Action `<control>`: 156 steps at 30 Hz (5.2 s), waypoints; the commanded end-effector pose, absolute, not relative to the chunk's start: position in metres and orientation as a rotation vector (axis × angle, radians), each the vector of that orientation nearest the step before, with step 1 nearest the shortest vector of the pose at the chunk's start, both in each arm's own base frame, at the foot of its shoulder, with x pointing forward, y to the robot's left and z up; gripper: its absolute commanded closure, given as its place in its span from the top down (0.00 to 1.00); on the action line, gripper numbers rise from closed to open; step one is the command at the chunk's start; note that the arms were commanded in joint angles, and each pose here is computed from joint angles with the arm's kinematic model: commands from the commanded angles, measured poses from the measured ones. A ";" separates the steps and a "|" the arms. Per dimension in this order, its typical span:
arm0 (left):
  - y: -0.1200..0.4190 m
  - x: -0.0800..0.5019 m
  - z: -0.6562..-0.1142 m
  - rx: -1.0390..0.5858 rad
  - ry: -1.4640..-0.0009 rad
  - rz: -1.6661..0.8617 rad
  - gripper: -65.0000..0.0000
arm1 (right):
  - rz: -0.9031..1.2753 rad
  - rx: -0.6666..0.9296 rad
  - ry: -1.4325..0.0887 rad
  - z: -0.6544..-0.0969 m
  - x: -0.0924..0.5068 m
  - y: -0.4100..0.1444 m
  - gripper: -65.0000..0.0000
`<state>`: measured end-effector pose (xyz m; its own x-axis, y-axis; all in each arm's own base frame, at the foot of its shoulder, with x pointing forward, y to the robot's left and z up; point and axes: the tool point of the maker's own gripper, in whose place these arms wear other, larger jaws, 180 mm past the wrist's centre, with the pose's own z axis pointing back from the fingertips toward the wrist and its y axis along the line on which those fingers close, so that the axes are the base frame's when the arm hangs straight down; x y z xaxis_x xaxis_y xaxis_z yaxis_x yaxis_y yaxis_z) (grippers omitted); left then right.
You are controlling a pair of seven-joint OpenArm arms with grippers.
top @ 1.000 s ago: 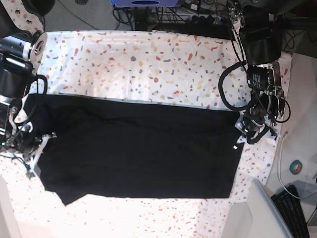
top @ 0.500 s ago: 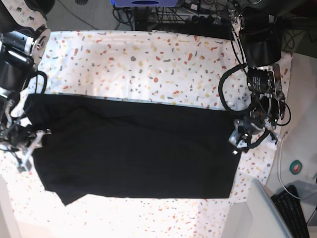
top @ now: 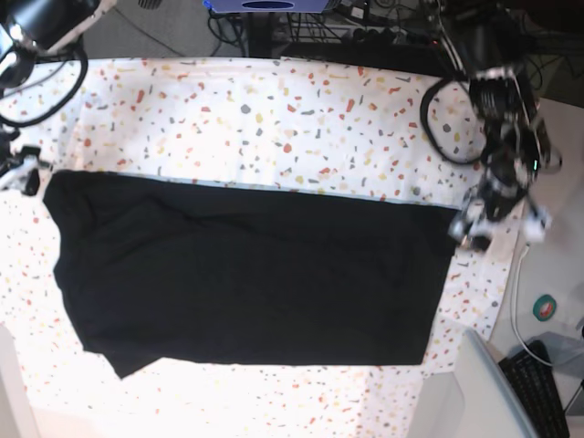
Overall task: Layout the t-shirt on the table in an organized manner, then fold the t-shirt properly
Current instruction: 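Release the shirt and raise both grippers to its edge corners, then grasp the shirt corners with both grippers and pull them apart, then release the shirt and move the right gripper to the hem corner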
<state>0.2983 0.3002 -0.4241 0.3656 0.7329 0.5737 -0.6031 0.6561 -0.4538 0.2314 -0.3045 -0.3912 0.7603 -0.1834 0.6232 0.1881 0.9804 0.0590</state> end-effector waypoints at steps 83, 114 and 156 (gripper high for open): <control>0.272 0.188 -0.462 -0.105 -0.682 0.576 0.00 | -0.510 0.138 -0.495 -0.474 0.119 -0.349 0.00; 0.275 0.241 -0.422 -0.053 -0.832 0.478 0.00 | 0.116 -0.076 -0.410 -0.470 0.202 -0.264 0.00; 0.278 0.277 -0.372 0.162 -0.960 0.278 0.00 | 0.106 -0.028 -0.734 -0.409 0.383 -0.297 0.67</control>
<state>0.2703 0.2746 -0.3847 0.5770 0.1784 0.7970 -0.3061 0.9520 0.0085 0.3718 -0.2883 -0.4253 0.7660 0.1039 0.6344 -0.0974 0.9942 -0.0453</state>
